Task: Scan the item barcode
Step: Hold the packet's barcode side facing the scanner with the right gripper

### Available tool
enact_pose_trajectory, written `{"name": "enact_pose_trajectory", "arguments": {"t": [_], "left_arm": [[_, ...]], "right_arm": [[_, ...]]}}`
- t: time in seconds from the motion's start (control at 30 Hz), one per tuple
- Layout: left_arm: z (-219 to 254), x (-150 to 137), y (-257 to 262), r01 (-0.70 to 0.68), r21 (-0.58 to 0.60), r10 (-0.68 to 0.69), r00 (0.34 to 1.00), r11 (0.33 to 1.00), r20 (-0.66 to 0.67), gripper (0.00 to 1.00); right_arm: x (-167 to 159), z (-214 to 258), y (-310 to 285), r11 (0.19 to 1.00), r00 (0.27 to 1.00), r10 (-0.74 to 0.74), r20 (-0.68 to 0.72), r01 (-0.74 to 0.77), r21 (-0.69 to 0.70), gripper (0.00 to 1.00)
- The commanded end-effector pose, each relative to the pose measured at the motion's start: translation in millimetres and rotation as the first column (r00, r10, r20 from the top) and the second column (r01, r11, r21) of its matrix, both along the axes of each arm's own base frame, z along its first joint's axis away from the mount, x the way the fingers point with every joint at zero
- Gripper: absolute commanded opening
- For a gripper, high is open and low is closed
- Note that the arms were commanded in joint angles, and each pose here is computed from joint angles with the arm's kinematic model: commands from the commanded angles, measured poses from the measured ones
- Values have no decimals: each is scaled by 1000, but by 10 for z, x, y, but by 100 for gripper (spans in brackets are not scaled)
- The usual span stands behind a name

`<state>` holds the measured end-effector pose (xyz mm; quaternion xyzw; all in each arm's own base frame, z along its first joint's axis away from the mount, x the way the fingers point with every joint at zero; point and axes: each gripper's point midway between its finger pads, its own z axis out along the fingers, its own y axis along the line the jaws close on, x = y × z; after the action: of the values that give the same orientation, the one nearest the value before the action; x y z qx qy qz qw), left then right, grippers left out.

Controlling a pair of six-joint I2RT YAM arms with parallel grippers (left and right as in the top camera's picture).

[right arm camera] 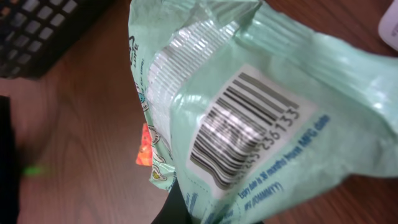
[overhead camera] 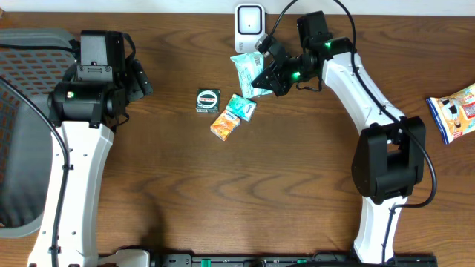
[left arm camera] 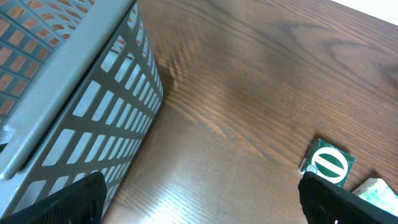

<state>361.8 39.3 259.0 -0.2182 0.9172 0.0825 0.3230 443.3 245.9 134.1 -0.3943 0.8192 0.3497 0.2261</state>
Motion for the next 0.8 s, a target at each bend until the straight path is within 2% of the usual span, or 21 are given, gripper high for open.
{"name": "enact_pose_trajectory", "arguments": {"t": [0.0,0.03,0.07,0.1,0.13,0.17,0.3,0.57,0.77], "left_arm": [[1,-3,34,-1,18,1,1000,1000,-8,98],[1,-2,34,-1,18,1,1000,1000,-7,98],[1,-3,34,-1,18,1,1000,1000,-8,98],[1,-3,34,-1,18,1,1000,1000,-8,98],[1,-3,34,-1,18,1,1000,1000,-8,98],[1,-3,34,-1,18,1,1000,1000,-8,98],[1,-3,34,-1,18,1,1000,1000,-8,98],[1,-3,34,-1,18,1,1000,1000,-8,98],[1,-3,34,-1,18,1,1000,1000,-8,98]], "right_arm": [[68,69,-12,1000,999,3,51,-2,-20,1],[76,59,-22,1000,999,-9,45,10,-27,4],[77,57,-24,999,999,-15,40,16,-28,11],[72,56,-24,1000,999,-15,36,16,-27,11],[69,55,-25,999,999,-15,35,16,-27,2],[69,56,-21,1000,999,-14,36,15,-27,1],[127,86,1,1000,998,-13,69,15,-18,1],[386,248,66,1000,972,-6,234,2,18,1],[392,270,87,998,947,60,314,-63,1,1]]}}
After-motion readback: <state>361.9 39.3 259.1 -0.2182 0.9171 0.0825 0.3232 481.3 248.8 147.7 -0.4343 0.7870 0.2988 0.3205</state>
